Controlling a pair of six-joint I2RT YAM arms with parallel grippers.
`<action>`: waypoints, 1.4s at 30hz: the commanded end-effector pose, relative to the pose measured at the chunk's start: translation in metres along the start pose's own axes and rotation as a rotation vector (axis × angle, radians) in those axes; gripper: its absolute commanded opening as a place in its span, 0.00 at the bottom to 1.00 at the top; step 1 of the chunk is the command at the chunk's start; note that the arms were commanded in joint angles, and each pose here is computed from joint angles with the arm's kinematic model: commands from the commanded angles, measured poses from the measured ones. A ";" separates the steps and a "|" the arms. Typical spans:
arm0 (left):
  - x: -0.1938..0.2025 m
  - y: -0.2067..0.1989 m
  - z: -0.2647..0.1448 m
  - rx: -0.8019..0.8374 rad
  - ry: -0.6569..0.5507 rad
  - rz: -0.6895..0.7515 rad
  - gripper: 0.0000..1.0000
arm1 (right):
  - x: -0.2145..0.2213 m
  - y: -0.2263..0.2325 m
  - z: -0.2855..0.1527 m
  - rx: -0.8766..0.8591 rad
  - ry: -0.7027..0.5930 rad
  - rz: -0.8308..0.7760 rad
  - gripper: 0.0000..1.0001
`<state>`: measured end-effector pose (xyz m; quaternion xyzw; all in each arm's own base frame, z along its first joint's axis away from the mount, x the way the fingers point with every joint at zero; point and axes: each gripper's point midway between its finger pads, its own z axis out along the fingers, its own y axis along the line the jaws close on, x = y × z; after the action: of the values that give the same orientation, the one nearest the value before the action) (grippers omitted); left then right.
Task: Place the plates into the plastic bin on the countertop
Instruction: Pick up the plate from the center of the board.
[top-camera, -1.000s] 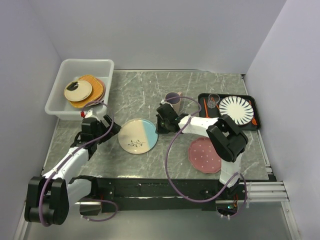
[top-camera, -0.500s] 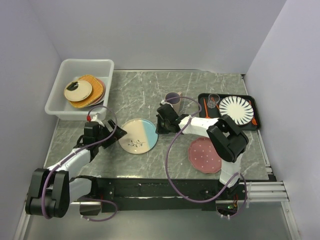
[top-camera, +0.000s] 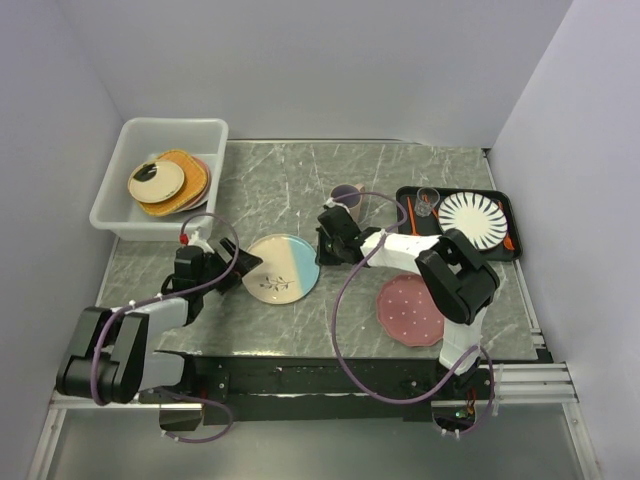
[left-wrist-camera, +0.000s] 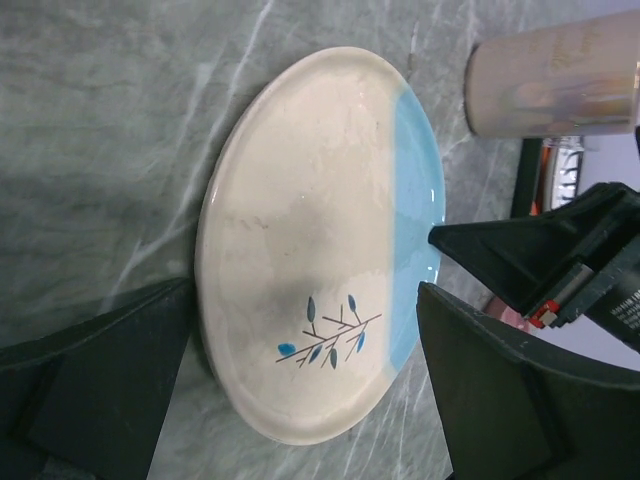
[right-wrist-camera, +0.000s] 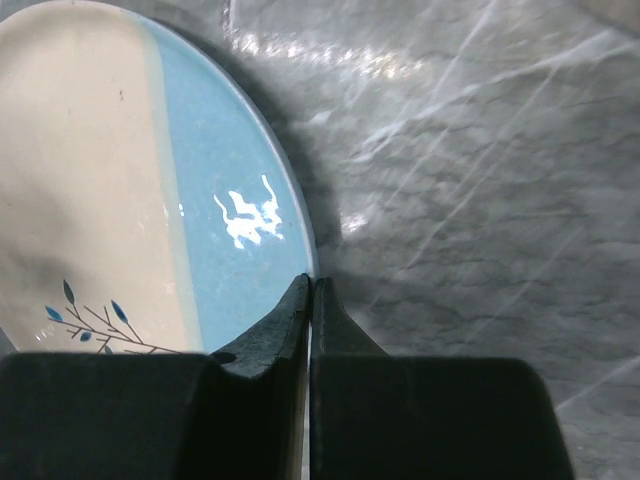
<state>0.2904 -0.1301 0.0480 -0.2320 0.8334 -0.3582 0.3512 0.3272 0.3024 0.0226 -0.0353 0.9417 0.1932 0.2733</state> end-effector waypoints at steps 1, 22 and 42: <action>0.037 -0.003 -0.002 0.069 0.105 -0.063 0.98 | 0.012 -0.023 -0.001 0.078 0.036 -0.037 0.00; 0.026 -0.088 -0.046 0.474 -0.004 0.089 0.97 | 0.011 -0.014 -0.001 0.028 0.039 -0.043 0.00; 0.039 -0.113 -0.026 0.553 0.000 0.054 0.92 | 0.011 -0.002 -0.008 -0.034 0.041 -0.052 0.00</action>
<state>0.2548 -0.1830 0.0575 -0.1809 0.7876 -0.4647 0.3620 0.3423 0.2797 0.0246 -0.0512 0.9395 0.1590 0.2991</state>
